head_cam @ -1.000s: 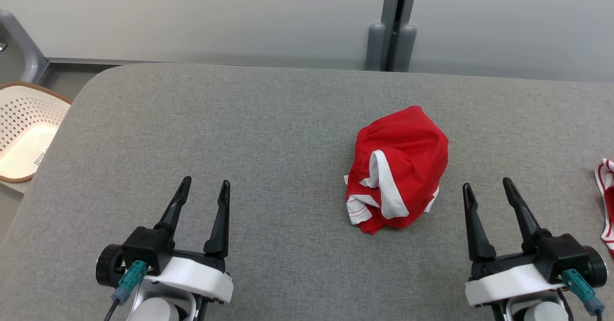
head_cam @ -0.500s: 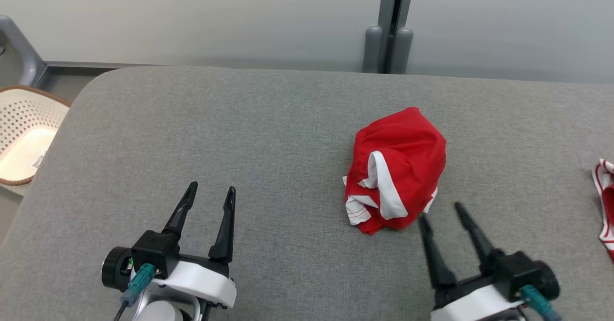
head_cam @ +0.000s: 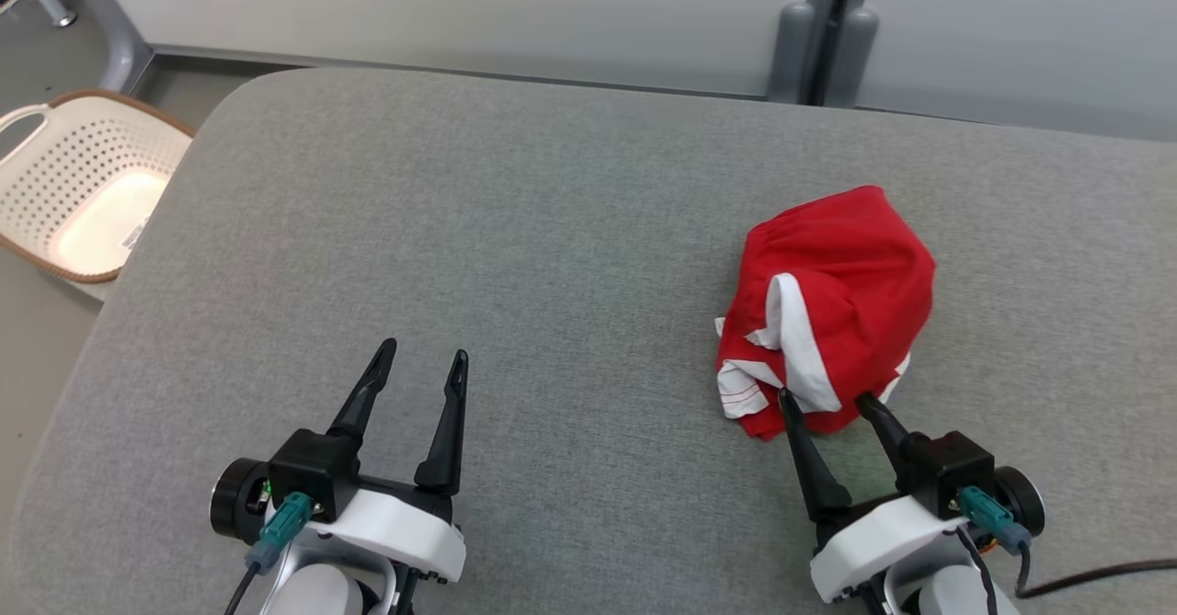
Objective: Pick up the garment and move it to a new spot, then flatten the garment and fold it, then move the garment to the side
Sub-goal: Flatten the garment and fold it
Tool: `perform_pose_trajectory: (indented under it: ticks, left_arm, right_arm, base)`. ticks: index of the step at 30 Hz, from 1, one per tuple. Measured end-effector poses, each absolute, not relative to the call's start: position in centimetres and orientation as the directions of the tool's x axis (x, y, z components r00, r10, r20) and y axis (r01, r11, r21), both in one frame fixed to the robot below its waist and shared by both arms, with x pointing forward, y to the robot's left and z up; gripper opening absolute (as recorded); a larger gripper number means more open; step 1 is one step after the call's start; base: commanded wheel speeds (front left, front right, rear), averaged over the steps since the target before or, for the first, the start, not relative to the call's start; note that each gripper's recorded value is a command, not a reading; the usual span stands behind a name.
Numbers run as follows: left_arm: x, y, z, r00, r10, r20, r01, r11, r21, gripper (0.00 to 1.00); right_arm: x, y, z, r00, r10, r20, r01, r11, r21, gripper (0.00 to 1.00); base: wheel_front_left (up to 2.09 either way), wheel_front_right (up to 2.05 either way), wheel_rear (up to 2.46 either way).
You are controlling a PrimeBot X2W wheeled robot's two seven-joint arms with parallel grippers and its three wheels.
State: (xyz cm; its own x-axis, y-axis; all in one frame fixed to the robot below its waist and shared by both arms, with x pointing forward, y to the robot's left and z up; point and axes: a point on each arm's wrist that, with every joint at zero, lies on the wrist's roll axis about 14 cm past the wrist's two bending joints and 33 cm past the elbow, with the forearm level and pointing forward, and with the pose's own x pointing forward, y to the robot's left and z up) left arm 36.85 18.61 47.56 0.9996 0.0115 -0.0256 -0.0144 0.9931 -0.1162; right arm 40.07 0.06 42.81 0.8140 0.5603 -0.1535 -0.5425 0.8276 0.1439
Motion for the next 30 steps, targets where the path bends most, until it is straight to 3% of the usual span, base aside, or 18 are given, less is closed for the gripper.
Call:
perform_pose_trajectory:
  ticks: [6,7,8,18,25,30]
  left_arm:
    - [36.5,19.5,47.0,0.998,0.041,-0.046,-0.046,0.992,-0.118,1.00]
    - [36.5,19.6,47.0,0.998,0.046,-0.047,-0.051,0.991,-0.121,1.00]
    - [36.5,19.6,47.0,0.998,0.050,-0.048,-0.055,0.991,-0.121,1.00]
    - [36.0,19.3,47.9,0.999,0.050,-0.019,-0.052,0.990,-0.129,1.00]
    - [35.8,17.7,48.9,1.000,0.002,0.017,0.000,0.989,-0.146,1.00]
    - [35.4,16.5,49.3,0.999,-0.023,0.032,0.028,0.985,-0.167,1.00]
  right_arm:
    - [41.3,1.9,41.8,0.783,0.596,-0.180,-0.576,0.803,0.151,1.00]
    - [41.4,2.0,41.6,0.779,0.599,-0.185,-0.581,0.801,0.147,0.35]
    - [41.5,2.2,41.5,0.777,0.600,-0.189,-0.582,0.800,0.147,0.00]
    - [43.8,-1.3,44.1,0.849,0.512,-0.128,-0.513,0.858,0.027,0.00]
    - [45.6,-5.0,50.0,0.848,0.528,-0.046,-0.511,0.791,-0.337,0.00]
    - [46.2,-4.3,56.8,0.817,0.572,0.071,-0.472,0.734,-0.489,0.00]
  base:
    - [0.00,0.00,0.00]
    - [0.00,0.00,0.00]
    - [0.00,0.00,0.00]
    - [0.00,0.00,0.00]
    - [0.00,0.00,0.00]
    - [0.00,0.00,0.00]
